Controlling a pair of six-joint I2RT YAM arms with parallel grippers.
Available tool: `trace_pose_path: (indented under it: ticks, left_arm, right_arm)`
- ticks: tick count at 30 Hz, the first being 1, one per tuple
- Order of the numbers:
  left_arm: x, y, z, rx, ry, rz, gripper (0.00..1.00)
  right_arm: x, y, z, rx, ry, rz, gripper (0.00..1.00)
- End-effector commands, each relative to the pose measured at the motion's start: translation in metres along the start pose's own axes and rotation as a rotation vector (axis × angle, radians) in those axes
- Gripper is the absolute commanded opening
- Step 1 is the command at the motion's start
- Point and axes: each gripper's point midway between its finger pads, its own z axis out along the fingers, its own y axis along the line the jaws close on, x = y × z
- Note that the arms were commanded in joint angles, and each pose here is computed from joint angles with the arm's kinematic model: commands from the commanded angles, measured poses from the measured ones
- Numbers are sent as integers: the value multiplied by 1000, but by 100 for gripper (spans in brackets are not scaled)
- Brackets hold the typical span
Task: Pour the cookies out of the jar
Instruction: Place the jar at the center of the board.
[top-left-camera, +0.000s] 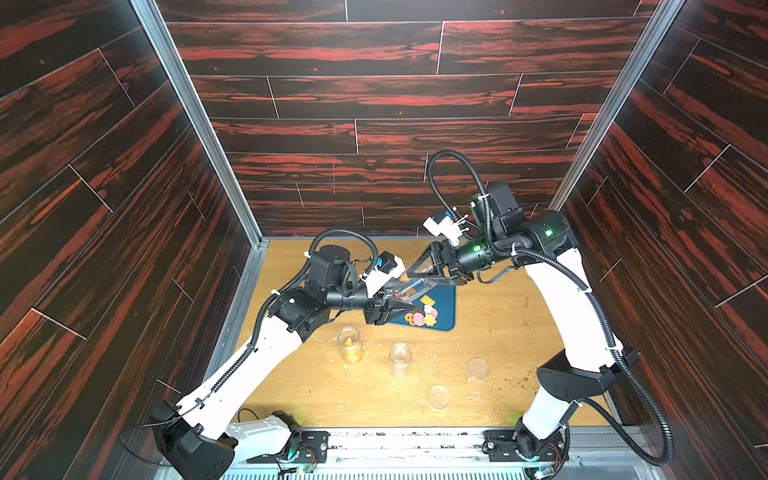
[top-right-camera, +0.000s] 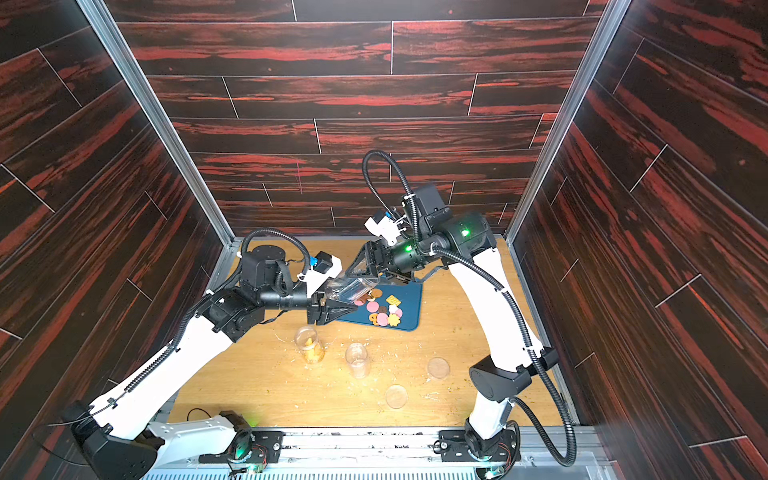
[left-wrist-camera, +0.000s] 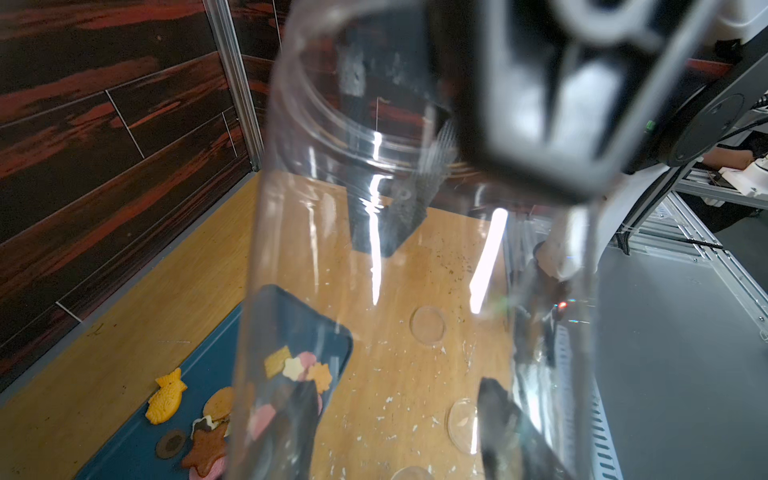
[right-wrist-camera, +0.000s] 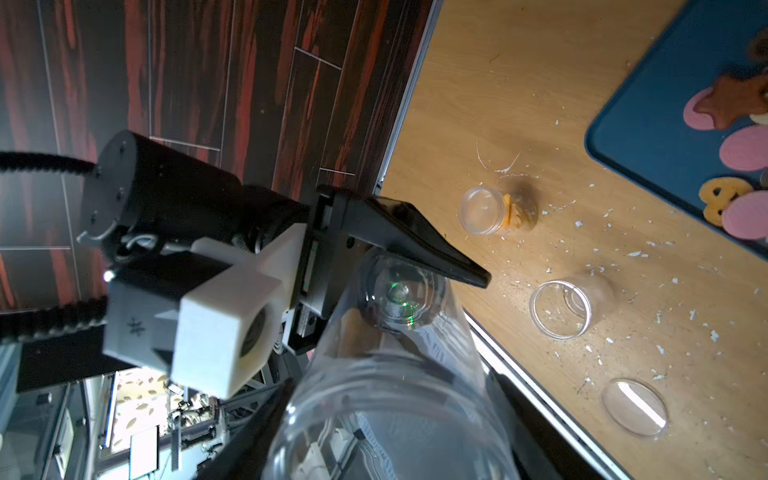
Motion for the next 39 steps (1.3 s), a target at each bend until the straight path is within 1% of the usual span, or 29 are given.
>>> trace_pose_path:
  ticks: [1, 7, 9, 10, 11, 12, 13, 16, 20, 21, 23, 24, 32, 39]
  left_arm:
    - [-17, -9, -11, -1, -31, 59, 36]
    - [-14, -10, -12, -5, -25, 61, 37]
    - [-13, -10, -12, -10, -21, 62, 44]
    - [-13, -9, -12, -14, -19, 60, 49]
    - [-12, -9, -13, -18, -17, 62, 57]
    - [-11, -9, -13, -21, -15, 62, 62]
    - [-11, -9, -13, -23, -13, 62, 65]
    - [-11, -9, -14, -29, -12, 64, 73]
    - [-10, -8, -14, -34, -10, 64, 75]
    - [-10, -8, -14, -36, -8, 64, 84]
    - [-9, -6, -14, -44, -4, 67, 98]
    - [-9, -6, -15, -51, -2, 70, 100]
    - [-7, -3, -21, -99, 27, 105, 100]
    - [-9, -8, -38, -145, 20, 141, 100]
  right_arm:
    - [6, -2, 6, -2, 44, 23, 68]
    - [4, 0, 4, -3, 30, 19, 67]
    - [4, 0, 4, -4, 26, 18, 66]
    - [4, 0, 4, -4, 26, 18, 66]
    - [3, 1, 4, -6, 22, 17, 67]
    - [3, 1, 4, -6, 21, 17, 66]
    - [2, 1, 4, -6, 21, 16, 66]
    - [2, 2, 3, -8, 18, 16, 66]
    - [2, 2, 4, -7, 17, 16, 66]
    - [2, 2, 4, -8, 17, 17, 66]
    - [2, 1, 4, -5, 19, 18, 66]
    - [2, 0, 4, -3, 19, 20, 66]
    - [3, -14, 10, 42, 27, 23, 66]
    - [3, -53, 12, 140, 24, 61, 68]
